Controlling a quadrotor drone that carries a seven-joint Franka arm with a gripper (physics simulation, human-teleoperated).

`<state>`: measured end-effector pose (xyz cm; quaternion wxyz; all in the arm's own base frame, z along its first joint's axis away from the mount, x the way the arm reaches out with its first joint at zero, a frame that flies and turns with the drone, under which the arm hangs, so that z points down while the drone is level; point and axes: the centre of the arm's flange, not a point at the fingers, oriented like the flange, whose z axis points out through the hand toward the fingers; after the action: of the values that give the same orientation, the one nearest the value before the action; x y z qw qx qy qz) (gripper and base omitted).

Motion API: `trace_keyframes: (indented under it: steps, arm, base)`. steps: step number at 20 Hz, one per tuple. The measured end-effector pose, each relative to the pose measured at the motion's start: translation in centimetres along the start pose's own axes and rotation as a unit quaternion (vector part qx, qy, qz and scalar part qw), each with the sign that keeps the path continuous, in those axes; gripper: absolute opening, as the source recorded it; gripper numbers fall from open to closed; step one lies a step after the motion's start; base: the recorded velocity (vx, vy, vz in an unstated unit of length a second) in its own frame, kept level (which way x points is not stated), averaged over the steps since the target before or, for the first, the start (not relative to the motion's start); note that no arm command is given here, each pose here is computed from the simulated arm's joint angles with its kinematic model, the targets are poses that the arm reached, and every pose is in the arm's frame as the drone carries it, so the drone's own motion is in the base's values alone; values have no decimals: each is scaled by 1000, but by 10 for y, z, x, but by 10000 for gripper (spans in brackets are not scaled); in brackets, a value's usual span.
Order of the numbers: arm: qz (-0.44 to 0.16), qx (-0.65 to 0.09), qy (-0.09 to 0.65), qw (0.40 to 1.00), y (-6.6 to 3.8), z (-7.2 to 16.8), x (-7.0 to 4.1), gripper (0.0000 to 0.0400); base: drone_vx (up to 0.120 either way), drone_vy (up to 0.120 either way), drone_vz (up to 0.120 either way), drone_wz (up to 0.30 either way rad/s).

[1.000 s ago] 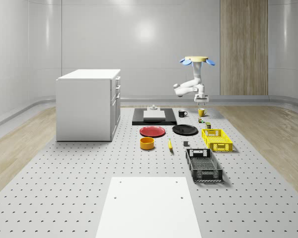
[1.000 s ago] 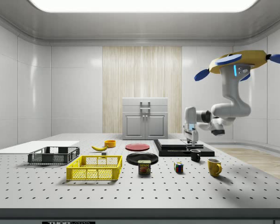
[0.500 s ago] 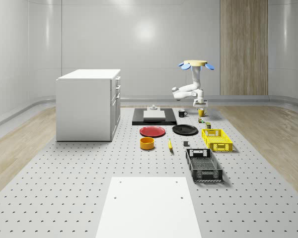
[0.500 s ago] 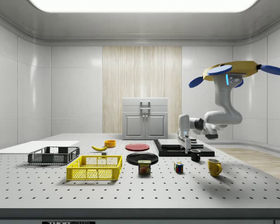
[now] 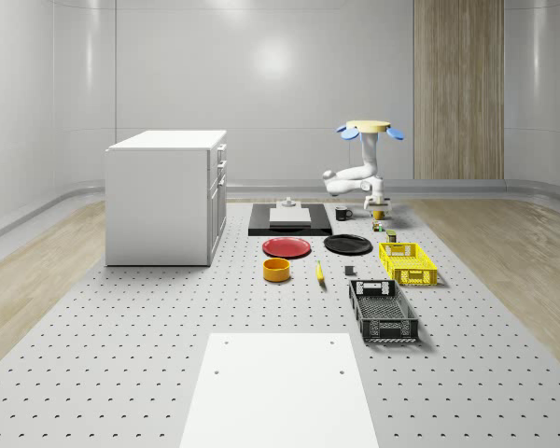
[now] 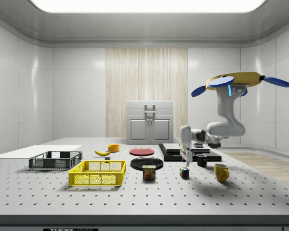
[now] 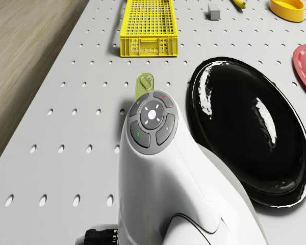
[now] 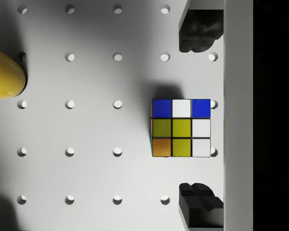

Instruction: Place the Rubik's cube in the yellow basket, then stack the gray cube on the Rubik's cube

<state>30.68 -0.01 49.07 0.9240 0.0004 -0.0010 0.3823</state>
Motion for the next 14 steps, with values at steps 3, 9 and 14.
trace_keyframes:
  steps: [3, 9, 14]
  arm:
    - [0, 0, 0, 1000, 0, 0, 0, 400]
    - [0, 0, 0, 1000, 0, 9, 0, 400]
    - [0, 0, 0, 1000, 0, 24, 0, 400]
  base:
    - [0, -67, -120, 0]
    - [0, 0, -13, 0]
    - [0, 0, 0, 0]
